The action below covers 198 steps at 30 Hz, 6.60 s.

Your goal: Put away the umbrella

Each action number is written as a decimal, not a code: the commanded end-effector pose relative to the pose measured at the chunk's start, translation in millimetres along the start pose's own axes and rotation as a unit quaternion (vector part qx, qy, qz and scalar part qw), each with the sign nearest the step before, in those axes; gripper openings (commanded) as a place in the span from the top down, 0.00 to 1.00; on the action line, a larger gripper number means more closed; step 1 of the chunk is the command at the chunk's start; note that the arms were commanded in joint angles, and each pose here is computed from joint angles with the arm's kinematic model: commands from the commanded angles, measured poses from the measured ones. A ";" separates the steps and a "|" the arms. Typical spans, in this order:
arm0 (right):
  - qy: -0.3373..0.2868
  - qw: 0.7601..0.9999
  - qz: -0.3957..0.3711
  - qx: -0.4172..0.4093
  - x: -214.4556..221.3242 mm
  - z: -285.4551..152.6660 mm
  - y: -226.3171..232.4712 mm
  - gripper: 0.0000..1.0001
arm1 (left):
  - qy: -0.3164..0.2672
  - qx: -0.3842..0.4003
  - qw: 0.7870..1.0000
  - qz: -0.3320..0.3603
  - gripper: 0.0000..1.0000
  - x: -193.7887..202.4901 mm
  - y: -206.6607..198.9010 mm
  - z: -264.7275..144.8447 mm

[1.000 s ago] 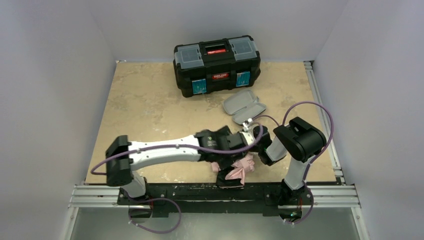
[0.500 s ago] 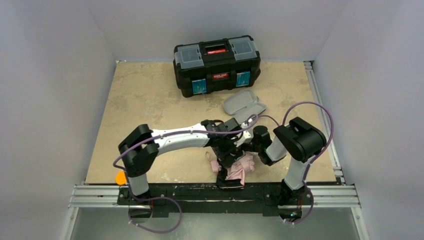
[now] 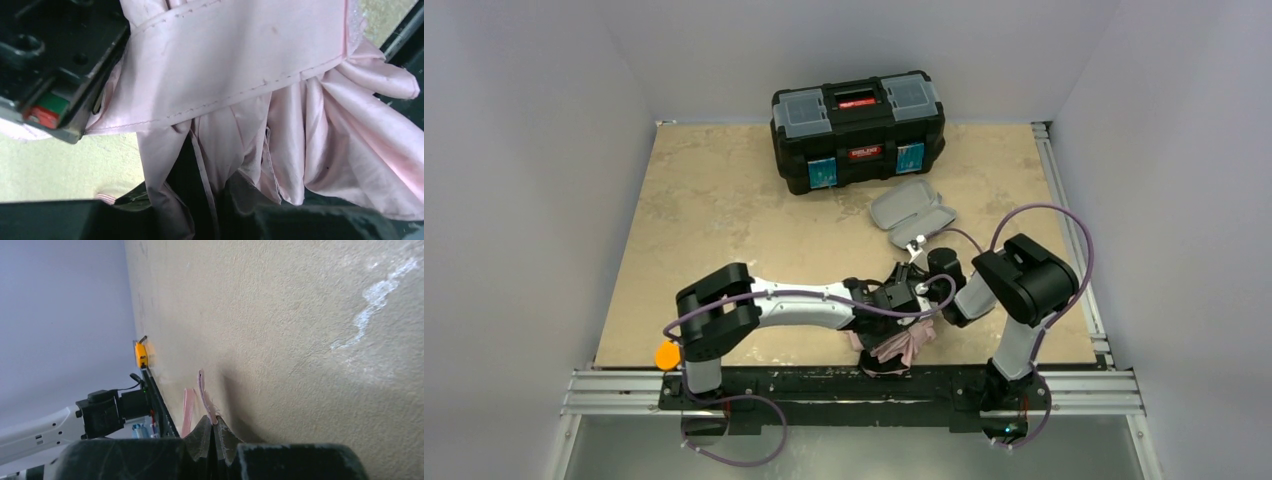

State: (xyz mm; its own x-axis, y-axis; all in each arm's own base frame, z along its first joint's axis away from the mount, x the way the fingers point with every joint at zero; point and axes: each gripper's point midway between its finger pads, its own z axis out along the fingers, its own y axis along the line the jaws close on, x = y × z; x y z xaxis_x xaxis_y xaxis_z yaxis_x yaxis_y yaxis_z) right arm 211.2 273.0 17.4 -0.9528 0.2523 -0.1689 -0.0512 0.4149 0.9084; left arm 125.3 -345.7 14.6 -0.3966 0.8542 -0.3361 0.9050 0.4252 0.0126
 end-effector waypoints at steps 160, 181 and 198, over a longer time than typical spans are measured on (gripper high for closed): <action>0.021 0.993 -0.037 0.106 -11.0 -1.2 -18.8 1.00 | -0.150 -0.002 0.976 -0.160 0.00 -34.3 62.2 -9.3; 0.022 0.994 -0.040 0.100 -12.6 -2.5 -10.8 1.00 | -0.134 -0.019 0.977 -0.168 0.12 -30.4 68.1 10.6; 0.003 0.995 -0.071 0.074 -67.7 -4.5 47.1 1.00 | -0.145 -0.161 0.972 -0.092 1.00 -30.0 71.2 -18.7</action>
State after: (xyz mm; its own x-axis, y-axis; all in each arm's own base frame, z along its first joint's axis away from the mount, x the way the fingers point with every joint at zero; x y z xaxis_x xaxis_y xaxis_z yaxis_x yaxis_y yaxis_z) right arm 246.7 277.2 57.2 -0.9627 0.1553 -0.2217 -0.1083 0.5295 0.8413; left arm 198.1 -337.1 30.2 -0.5219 0.6112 -0.5951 0.7223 0.6877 0.0729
